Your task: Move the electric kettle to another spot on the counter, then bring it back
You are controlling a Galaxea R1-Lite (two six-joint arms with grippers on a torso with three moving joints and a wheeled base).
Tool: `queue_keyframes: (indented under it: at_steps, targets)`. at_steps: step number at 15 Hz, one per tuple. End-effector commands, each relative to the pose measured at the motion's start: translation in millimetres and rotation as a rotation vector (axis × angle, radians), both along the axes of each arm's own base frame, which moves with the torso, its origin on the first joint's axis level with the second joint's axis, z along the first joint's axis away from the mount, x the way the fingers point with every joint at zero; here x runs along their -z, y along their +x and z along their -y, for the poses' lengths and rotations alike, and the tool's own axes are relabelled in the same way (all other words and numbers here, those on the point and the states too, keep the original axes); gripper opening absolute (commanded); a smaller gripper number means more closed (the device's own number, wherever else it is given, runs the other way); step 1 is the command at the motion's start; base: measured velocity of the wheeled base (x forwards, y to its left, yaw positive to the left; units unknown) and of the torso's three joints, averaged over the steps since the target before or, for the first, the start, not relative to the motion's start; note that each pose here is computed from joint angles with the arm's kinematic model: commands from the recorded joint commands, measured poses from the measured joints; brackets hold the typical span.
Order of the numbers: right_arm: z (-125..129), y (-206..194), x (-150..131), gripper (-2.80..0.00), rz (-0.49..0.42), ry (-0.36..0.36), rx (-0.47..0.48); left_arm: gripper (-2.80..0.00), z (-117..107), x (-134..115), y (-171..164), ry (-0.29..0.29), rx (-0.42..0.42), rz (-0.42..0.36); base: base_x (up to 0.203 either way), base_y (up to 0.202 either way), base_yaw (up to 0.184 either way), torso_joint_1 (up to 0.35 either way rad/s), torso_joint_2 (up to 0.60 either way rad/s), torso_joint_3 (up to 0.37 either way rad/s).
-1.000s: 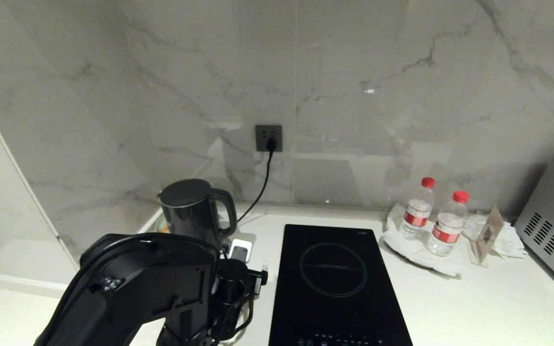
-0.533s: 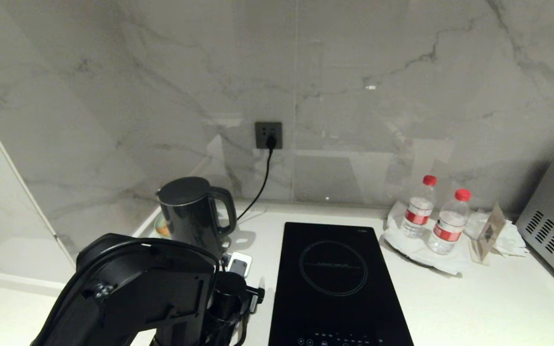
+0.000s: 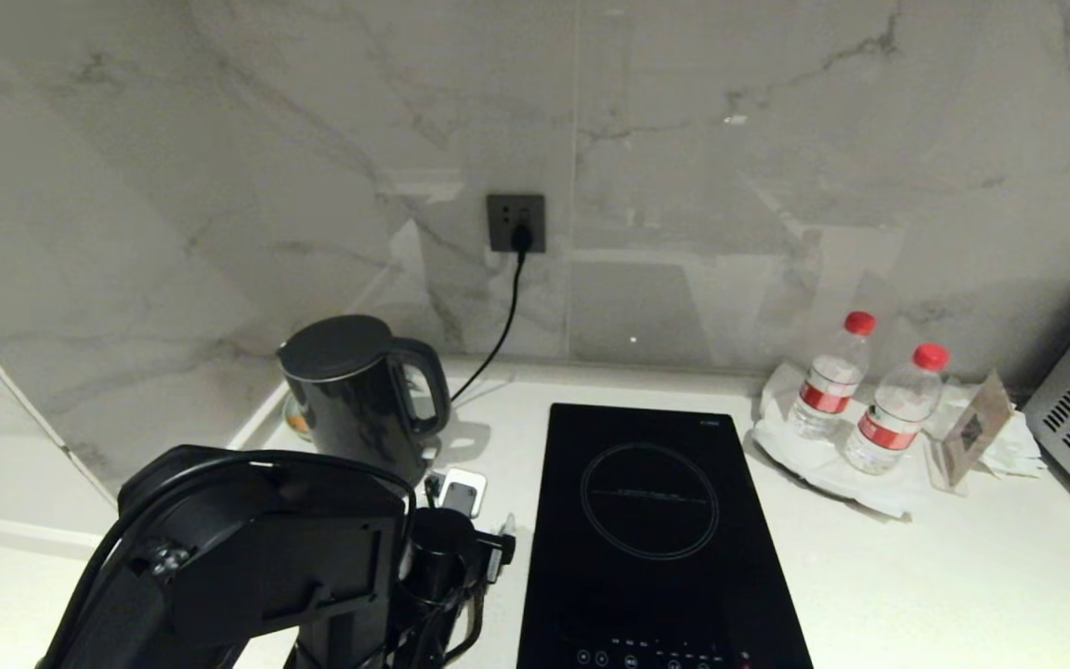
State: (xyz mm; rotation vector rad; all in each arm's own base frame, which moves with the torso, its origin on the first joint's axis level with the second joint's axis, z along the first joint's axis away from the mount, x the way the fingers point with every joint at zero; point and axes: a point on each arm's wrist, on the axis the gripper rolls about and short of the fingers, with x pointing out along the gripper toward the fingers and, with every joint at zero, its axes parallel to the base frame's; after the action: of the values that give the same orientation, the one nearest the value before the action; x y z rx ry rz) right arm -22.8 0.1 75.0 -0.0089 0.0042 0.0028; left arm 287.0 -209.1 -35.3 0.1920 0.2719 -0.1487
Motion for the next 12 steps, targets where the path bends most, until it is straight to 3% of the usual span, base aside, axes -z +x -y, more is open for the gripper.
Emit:
queue_keyframes:
  at_steps: [1, 5, 12]
  targets:
    - [0.0, 0.0, 0.0, -2.8, 0.0, 0.0, 0.0, 0.0, 0.9, -2.9, 1.1, -0.01, -0.003, 0.014, 0.0, 0.0, 0.0, 0.002, 0.0, -0.196]
    - [0.0, 0.0, 0.0, -2.8, 0.0, 0.0, 0.0, 0.0, 5.1, -1.9, 9.4, -0.025, -0.008, 0.036, 0.0, 0.0, 0.0, 0.005, 0.0, -0.153]
    - [0.0, 0.1, 0.0, -2.8, -0.002, 0.0, 0.0, 0.0, 19.3, -15.4, 35.8, -0.1, -0.033, 0.14, 0.0, 0.0, 0.0, 0.0, 0.0, -0.01]
